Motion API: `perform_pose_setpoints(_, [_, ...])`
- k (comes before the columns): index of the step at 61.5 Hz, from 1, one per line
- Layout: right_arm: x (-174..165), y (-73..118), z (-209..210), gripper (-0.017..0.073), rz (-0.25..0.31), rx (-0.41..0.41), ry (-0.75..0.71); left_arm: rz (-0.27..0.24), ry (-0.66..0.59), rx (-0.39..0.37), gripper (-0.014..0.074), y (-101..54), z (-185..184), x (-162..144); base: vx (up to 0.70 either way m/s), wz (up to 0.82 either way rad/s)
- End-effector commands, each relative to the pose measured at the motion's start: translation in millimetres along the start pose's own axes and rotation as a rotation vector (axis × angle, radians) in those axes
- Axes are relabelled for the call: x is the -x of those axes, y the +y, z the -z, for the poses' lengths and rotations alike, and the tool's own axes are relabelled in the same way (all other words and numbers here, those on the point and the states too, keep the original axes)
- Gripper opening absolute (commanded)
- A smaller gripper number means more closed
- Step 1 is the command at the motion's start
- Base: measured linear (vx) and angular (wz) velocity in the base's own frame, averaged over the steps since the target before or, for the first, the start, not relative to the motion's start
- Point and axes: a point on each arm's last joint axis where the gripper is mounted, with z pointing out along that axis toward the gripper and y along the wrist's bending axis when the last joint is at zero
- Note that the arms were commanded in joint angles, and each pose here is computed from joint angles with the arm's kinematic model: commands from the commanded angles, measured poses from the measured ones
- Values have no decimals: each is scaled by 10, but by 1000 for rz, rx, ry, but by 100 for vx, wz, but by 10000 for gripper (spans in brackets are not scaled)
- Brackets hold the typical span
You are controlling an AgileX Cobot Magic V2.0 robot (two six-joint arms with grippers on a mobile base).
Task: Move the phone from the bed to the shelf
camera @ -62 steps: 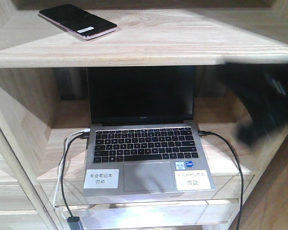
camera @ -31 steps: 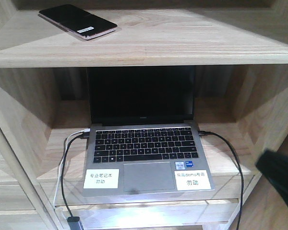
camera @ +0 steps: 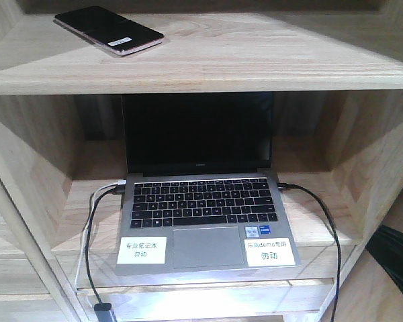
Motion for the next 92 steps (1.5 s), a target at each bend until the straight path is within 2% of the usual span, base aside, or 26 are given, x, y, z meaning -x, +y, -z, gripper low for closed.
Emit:
perform_pose_setpoints(1, [122,-36,5,-5,-10,-41,-58,19,-104,-1,1,2,22,153,0,0])
perform_pose_setpoints(32, [129,-46,6,-5,-9,-51,-66,19,-104,-1,1,2,22,153,0,0])
perform_pose_setpoints(43, [120,-74,7,-5,-5,-82,-56,19,-104,-1,1,2,22,153,0,0])
perform_pose_setpoints(48, [107,-92,8,-5,-31,-102,-43,19,-104,-1,1,2,22,153,0,0])
perform_pose_setpoints(57, [95,-132,13,-5,-37,-146,-31,19,-104,-1,1,2,22,153,0,0])
perform_pose_setpoints(79, [145,-169,22,-5,2,-190,-83,19,-104,-1,1,2,22,153,0,0])
perform_pose_setpoints(85, [141,-204,29,-5,14,-236,-78,19,-104,-1,1,2,22,153,0,0])
perform_pose_setpoints(92, [119,-273,47,-5,9,-329,-53,19,-104,-1,1,2,22,153,0,0])
